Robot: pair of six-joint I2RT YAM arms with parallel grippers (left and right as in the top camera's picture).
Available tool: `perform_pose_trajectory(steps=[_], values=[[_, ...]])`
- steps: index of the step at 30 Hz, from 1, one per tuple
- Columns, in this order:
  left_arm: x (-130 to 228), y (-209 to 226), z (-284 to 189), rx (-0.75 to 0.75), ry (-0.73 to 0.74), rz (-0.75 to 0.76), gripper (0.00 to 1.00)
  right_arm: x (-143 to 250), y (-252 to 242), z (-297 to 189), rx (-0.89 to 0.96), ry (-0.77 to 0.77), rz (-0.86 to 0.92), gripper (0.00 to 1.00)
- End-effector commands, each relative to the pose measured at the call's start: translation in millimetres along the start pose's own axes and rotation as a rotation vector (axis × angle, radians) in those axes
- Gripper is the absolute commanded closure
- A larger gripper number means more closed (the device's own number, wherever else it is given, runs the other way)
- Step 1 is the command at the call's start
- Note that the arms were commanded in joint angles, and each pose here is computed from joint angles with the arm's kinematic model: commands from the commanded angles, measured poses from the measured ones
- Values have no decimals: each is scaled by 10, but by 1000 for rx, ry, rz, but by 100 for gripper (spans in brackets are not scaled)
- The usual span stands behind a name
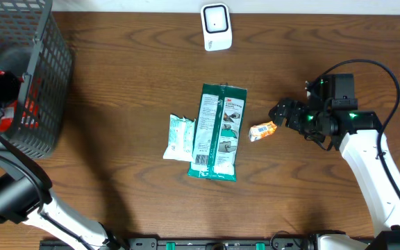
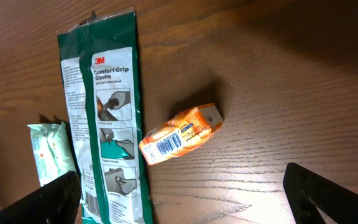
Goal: Scan the item barcode
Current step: 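Reach the left gripper into the basket and grasp the red Hacks bag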
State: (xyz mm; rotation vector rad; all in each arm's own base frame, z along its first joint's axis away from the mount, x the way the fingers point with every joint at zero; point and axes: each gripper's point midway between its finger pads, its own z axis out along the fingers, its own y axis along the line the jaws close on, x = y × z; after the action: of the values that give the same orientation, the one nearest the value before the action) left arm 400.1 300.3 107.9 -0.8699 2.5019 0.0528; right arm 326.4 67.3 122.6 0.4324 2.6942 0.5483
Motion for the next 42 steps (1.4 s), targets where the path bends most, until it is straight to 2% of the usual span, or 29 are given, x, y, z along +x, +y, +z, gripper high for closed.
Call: perform_pose_trajectory(steps=[1, 11, 14, 17, 21, 30, 34, 42], values=[[100, 118, 226, -35, 46, 102, 5, -42, 9, -21, 0, -11, 11, 1], [252, 173, 599, -34, 99, 78, 5, -42, 9, -21, 0, -11, 11, 1], [317, 115, 584, -7, 125, -1, 5, -42, 9, -21, 0, -11, 11, 1], [421, -66, 560, 91, 171, -83, 13, -42, 9, -21, 0, -11, 11, 1], [480, -186, 516, 148, 208, -196, 15, -42, 9, -21, -1, -10, 11, 1], [221, -160, 294, 145, 106, -182, 14, -42, 9, -21, 0, -11, 11, 1], [139, -159, 299, 149, 70, -150, 4, -42, 9, -21, 0, -11, 11, 1], [52, -104, 320, 120, 28, -82, 4, -42, 9, -21, 0, -11, 11, 1]])
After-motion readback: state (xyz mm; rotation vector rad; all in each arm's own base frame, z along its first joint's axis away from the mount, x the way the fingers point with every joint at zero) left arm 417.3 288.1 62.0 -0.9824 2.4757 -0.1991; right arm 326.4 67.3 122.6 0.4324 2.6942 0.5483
